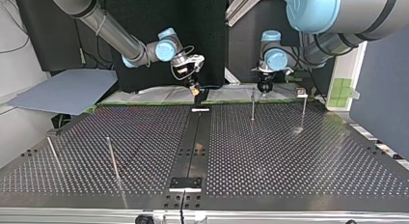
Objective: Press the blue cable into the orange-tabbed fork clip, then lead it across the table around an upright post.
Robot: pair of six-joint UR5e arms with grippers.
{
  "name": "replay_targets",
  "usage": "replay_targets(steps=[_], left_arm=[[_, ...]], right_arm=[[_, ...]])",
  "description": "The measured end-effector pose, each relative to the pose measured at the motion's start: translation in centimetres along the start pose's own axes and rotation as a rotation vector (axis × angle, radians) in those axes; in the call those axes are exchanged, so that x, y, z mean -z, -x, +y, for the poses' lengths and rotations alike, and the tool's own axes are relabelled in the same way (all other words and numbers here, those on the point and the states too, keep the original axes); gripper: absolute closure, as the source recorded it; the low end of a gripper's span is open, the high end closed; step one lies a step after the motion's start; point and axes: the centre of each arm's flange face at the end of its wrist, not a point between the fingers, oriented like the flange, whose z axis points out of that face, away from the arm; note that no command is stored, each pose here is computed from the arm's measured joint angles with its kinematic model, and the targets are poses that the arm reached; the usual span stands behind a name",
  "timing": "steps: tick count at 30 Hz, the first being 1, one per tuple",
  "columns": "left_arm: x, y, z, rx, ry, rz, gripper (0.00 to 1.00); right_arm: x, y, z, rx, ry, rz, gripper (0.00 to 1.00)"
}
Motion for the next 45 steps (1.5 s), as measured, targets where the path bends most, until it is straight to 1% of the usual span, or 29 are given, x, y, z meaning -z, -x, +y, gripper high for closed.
replay_targets(steps=[3,8,15,23,29,35,40,45], left_arm=[[-0.4,0.3,-0.1,0.000,0.000,-0.001,1.00],[-0.7,0.5,-0.2,0.000,0.001,-0.003,1.00],[-0.7,0.6,-0.1,0.000,0.002,-0.006,1.00],[-1.0,0.8,-0.1,0.005,-0.001,-0.028,1.00],[-1.1,0.6,0.1,0.014,0.000,-0.031,1.00],[-1.4,0.8,0.2,0.026,0.006,-0.064,1.00],[-1.5,0.7,0.3,0.033,0.008,-0.069,1.00],[-1.7,0.8,0.3,0.035,0.007,-0.085,1.00]], right_arm=[[0.1,0.5,0.4,0.003,0.010,-0.008,1.00],[0.3,1.8,1.0,0.000,0.023,-0.027,1.00],[0.2,2.4,2.1,-0.004,0.037,-0.031,1.00],[0.3,3.0,3.1,-0.009,0.052,-0.037,1.00],[0.3,3.1,3.3,-0.009,0.054,-0.036,1.00],[0.3,3.2,3.3,-0.009,0.055,-0.037,1.00],[0.3,3.2,3.3,-0.009,0.054,-0.035,1.00],[0.2,3.5,3.4,-0.010,0.055,-0.039,1.00]])
